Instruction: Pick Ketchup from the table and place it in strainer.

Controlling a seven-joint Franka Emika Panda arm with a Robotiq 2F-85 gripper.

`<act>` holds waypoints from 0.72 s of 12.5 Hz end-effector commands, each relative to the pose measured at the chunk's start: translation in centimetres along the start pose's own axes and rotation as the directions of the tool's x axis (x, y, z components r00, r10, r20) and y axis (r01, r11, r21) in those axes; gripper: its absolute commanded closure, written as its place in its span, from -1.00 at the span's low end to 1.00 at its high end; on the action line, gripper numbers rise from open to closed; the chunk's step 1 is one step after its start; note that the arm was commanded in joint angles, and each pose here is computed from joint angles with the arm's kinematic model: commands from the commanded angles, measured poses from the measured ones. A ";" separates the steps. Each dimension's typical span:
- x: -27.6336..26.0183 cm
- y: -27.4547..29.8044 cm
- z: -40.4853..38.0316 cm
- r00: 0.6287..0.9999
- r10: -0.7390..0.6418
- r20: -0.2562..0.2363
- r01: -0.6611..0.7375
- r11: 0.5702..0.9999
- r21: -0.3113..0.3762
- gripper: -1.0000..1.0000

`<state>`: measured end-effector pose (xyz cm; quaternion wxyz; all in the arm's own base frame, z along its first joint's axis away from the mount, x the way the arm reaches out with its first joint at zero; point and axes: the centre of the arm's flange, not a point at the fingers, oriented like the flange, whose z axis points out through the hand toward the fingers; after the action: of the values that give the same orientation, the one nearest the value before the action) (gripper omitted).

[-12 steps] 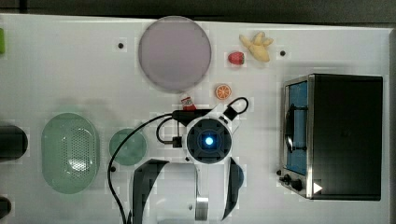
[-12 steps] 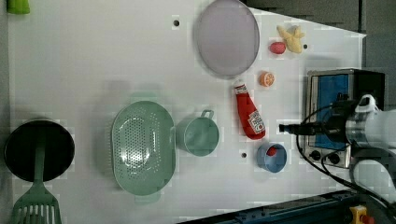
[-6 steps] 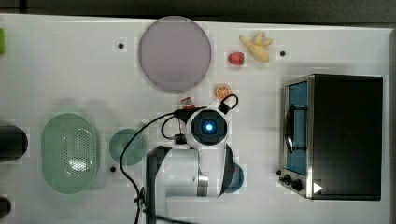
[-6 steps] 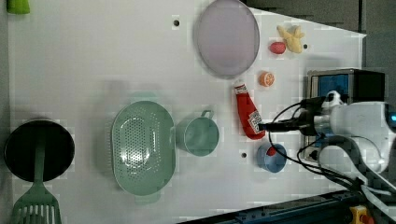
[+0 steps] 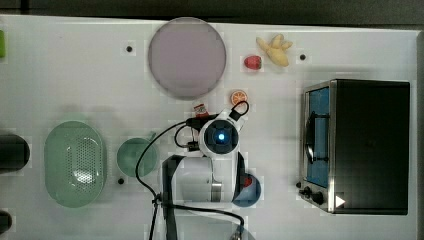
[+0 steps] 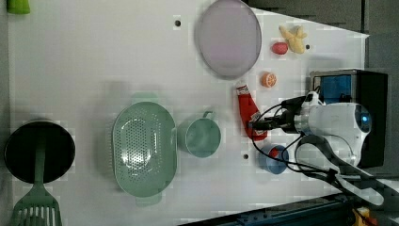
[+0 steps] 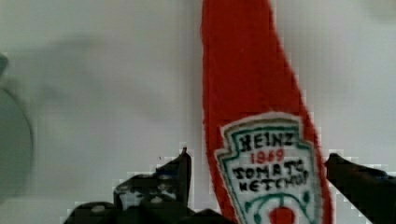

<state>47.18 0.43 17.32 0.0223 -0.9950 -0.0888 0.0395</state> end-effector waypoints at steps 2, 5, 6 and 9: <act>0.8 0.0 0.8 0.997 -0.041 -0.065 0.040 0.999 -0.008 -0.92; 0.8 0.0 1.2 0.997 -0.039 -0.064 0.039 0.999 -0.006 -0.21; 1.1 0.1 0.9 0.997 -0.039 -0.071 0.039 0.999 -0.009 -0.20; 2.4 0.3 -2.8 0.990 -0.044 -0.132 0.040 0.999 -0.031 -0.20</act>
<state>47.66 0.70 16.13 0.0242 -0.9953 -0.0923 0.0159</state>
